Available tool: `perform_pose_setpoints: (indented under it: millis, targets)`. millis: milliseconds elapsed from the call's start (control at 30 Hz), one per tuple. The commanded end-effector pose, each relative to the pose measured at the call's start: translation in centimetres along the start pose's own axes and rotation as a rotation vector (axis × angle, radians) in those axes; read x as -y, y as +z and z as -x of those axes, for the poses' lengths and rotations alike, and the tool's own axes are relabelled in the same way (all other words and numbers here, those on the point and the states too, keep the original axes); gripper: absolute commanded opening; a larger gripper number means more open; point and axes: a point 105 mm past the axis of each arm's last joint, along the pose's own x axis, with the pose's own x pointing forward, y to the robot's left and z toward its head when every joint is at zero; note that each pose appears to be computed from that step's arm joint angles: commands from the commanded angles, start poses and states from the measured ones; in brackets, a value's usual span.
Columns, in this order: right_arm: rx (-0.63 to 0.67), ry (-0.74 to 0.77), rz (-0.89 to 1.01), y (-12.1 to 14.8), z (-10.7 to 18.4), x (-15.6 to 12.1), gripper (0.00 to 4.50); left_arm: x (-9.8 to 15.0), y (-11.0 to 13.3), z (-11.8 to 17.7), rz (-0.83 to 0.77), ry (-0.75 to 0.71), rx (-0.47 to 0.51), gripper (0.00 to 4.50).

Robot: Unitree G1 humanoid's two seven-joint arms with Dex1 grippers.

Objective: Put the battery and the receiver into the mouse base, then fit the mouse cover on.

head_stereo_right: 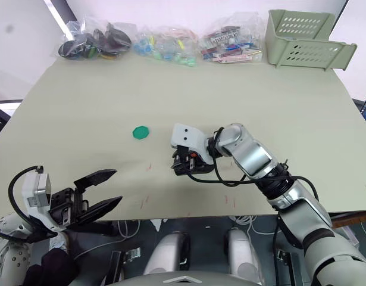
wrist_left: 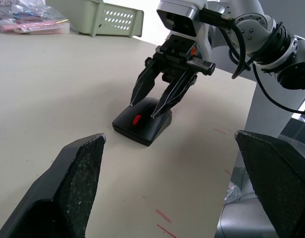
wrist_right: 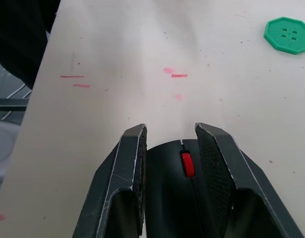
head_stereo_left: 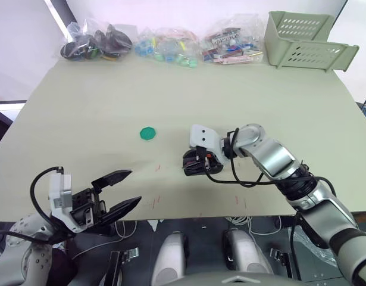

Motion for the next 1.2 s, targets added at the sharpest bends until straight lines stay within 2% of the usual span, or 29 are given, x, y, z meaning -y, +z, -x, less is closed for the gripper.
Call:
perform_pose_setpoints:
  millis: [33,100,167,233,433,533,633,767,900,1033,1133,1167,1200]
  targets:
    - [-0.004,-0.016,0.031,0.6,-0.3,0.5,1.64,0.2,0.4,-0.1,-0.026,-0.012,0.001,4.5]
    - [-0.055,-0.01,0.018,-0.5,-0.5,0.5,1.64,0.2,0.4,-0.1,-0.026,-0.012,0.001,4.5]
    - [-0.163,0.011,-0.003,-3.2,-0.7,0.1,1.64,0.2,0.4,-0.1,-0.025,-0.012,0.002,4.5]
    - [-0.196,0.003,0.006,-4.6,-0.8,0.1,1.64,0.3,0.3,-0.1,-0.025,-0.012,0.001,4.5]
    - [0.188,-0.054,-0.018,0.5,2.3,0.6,1.64,0.3,0.3,0.1,-0.026,-0.007,0.001,4.5]
    - [0.361,-0.15,-0.048,1.0,4.3,0.8,1.64,0.3,0.3,0.0,-0.024,-0.009,0.003,4.5]
    - [0.382,-0.199,-0.107,-1.1,5.3,0.3,1.64,0.1,0.2,-0.1,-0.023,-0.012,0.003,4.5]
    - [0.489,-0.3,-0.19,-2.1,6.9,0.1,1.64,-0.1,0.3,-0.1,-0.023,-0.017,0.0,4.5]
    - [0.62,-0.37,-0.343,-3.0,6.8,-0.1,1.64,-0.4,0.3,-0.2,-0.018,-0.034,-0.009,4.5]
    - [0.642,-0.398,-0.352,-4.5,5.7,-0.8,1.64,-0.6,0.4,-0.3,-0.019,-0.044,-0.013,4.5]
    - [0.644,-0.447,-0.399,-5.5,5.0,-0.3,1.64,-0.8,0.5,-0.1,-0.019,-0.048,-0.016,4.5]
    - [0.634,-0.45,-0.41,-5.9,4.5,-0.3,1.64,-0.9,0.5,-0.1,-0.019,-0.047,-0.017,4.5]
    - [0.567,-0.449,-0.423,-7.2,3.4,-0.7,1.64,-0.9,0.5,0.0,-0.019,-0.048,-0.019,4.5]
